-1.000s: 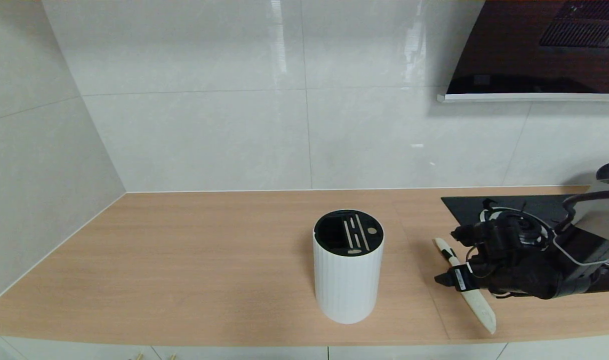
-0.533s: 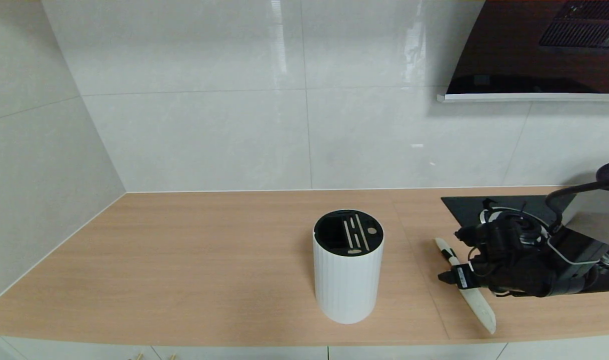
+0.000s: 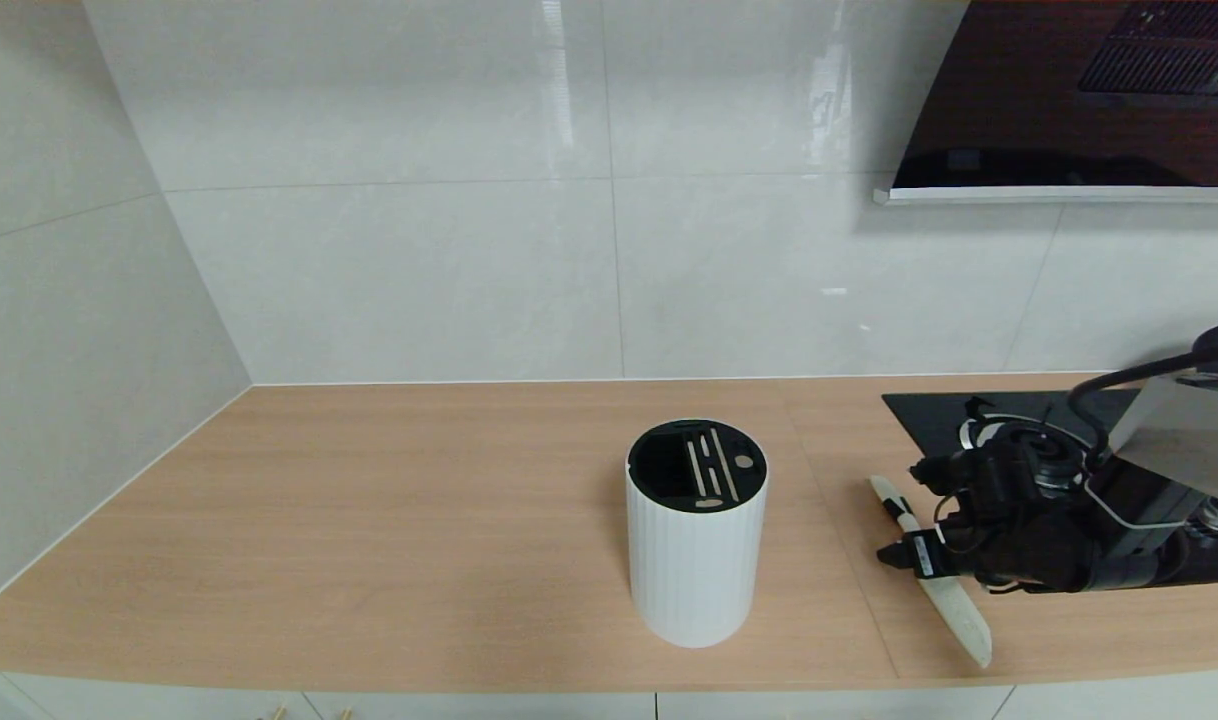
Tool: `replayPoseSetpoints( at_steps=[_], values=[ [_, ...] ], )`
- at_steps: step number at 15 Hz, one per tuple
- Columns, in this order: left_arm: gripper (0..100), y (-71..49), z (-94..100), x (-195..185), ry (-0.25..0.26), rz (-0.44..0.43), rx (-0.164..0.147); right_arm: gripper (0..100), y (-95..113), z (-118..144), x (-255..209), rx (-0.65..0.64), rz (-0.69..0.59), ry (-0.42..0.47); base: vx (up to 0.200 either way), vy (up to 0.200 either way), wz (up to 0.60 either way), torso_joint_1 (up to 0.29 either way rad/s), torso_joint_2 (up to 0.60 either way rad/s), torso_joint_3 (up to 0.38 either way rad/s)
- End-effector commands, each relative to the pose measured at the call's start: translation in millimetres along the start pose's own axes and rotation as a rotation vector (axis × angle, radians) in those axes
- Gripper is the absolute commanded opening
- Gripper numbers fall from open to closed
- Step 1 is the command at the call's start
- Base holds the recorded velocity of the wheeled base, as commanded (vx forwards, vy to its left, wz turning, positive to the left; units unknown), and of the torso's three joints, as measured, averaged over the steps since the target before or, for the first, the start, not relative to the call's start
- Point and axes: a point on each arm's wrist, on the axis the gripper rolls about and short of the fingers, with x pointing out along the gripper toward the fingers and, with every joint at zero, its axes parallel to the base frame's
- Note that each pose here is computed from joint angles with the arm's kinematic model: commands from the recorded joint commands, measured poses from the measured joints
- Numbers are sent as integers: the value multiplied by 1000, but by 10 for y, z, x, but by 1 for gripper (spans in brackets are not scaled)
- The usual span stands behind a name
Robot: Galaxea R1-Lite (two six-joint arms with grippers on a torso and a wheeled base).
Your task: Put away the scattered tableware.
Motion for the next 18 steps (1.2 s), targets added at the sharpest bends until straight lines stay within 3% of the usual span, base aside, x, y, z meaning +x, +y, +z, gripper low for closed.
replayPoseSetpoints(
  at_steps=[1, 4, 5, 14, 18],
  values=[
    [100, 0, 0, 0, 0, 0, 0, 100, -2, -3, 27, 0, 0, 1, 0, 0, 0, 0, 0, 0],
    [100, 0, 0, 0, 0, 0, 0, 100, -2, -3, 27, 0, 0, 1, 0, 0, 0, 0, 0, 0],
    [100, 0, 0, 0, 0, 0, 0, 0, -1, -12, 35, 0, 0, 4, 0, 0, 0, 0, 0, 0],
    [100, 0, 0, 0, 0, 0, 0, 0, -3, -59, 60, -1, 0, 24, 0, 0, 0, 0, 0, 0],
    [100, 0, -1, 0, 1, -2, 7, 0, -11, 49, -57, 1, -2, -17, 0, 0, 0, 0, 0, 0]
  ],
)
